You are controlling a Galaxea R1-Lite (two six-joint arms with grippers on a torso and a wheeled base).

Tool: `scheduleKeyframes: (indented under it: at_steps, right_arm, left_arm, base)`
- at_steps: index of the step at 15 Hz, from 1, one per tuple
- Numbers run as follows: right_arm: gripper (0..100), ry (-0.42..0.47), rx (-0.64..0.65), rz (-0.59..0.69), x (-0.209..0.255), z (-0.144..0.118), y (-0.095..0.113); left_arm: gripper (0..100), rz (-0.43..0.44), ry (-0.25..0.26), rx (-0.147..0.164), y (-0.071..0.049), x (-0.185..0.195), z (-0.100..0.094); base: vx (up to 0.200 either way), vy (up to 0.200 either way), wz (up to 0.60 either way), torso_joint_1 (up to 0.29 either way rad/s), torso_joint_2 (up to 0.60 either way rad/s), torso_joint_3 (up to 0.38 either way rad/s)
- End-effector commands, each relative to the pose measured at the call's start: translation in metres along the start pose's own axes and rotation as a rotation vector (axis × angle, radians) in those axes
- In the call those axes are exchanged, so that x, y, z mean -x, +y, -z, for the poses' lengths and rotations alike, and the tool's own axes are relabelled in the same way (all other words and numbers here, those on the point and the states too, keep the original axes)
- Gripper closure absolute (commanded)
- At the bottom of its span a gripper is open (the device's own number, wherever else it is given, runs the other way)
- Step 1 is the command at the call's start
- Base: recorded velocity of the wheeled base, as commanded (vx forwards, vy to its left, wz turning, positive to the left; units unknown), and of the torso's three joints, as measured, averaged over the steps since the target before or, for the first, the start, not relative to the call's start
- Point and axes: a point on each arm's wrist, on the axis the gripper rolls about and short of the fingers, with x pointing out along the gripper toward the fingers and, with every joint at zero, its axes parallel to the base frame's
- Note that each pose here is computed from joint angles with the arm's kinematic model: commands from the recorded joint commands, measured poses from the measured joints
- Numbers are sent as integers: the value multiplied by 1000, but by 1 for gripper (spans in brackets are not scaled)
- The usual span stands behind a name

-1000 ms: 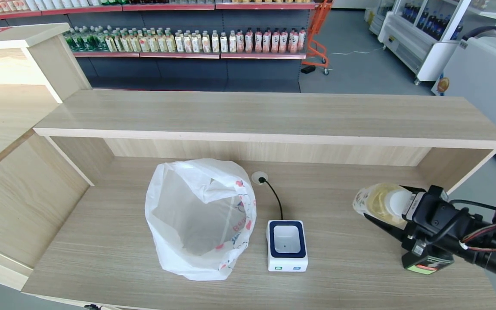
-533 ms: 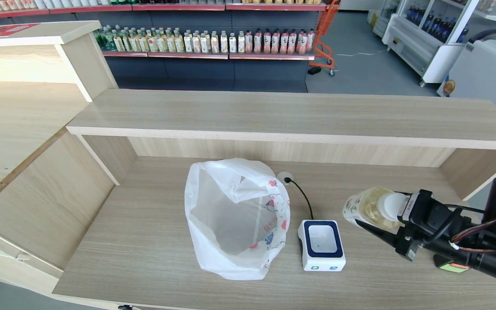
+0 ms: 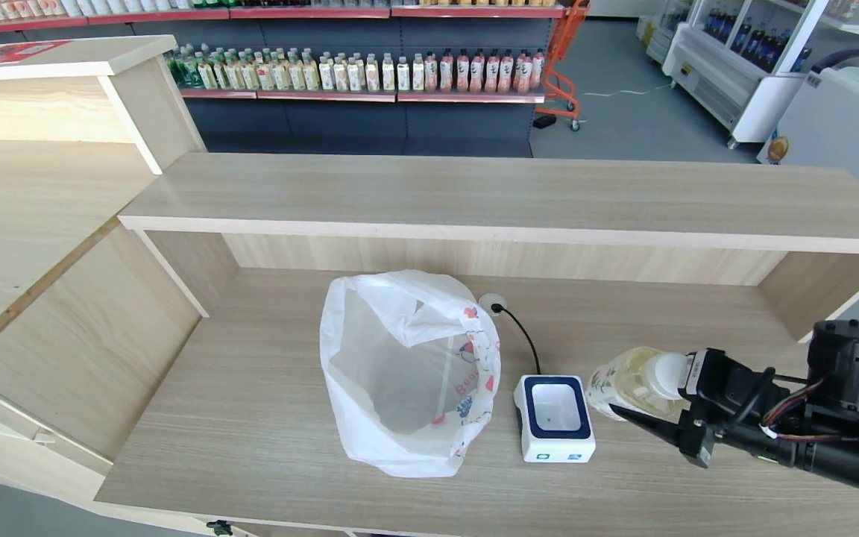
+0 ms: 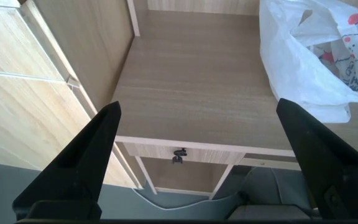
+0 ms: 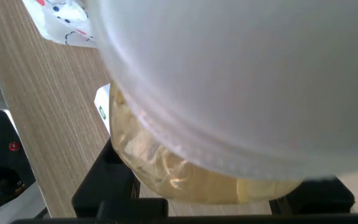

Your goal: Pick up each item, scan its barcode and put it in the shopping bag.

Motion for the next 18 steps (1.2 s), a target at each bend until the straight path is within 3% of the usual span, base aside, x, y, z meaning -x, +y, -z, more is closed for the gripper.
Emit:
scheduleKeyframes:
  at_steps: [1, 3, 6, 12, 18]
  right_arm:
    - [100, 21, -22, -42, -11, 10, 4]
    - [100, -3, -12, -64, -17, 15, 6]
    - [100, -131, 112, -79, -40, 25, 0]
    - [100, -127, 166, -97, -61, 41, 4]
    - [100, -149, 202, -70, -76, 44, -5]
  left_arm:
    - [0, 1, 0, 1, 0, 0, 0]
    - [0, 1, 0, 1, 0, 0, 0]
    - [0, 1, 0, 1, 0, 0, 0]
    - [0, 1, 0, 1, 0, 0, 0]
    - [0, 1, 0, 1, 0, 0, 0]
  base:
    - [0, 0, 0, 0, 0, 0]
    - [0, 0, 0, 0, 0, 0]
    - [0, 0, 0, 0, 0, 0]
    - [0, 0, 0, 0, 0, 0]
    - [0, 0, 0, 0, 0, 0]
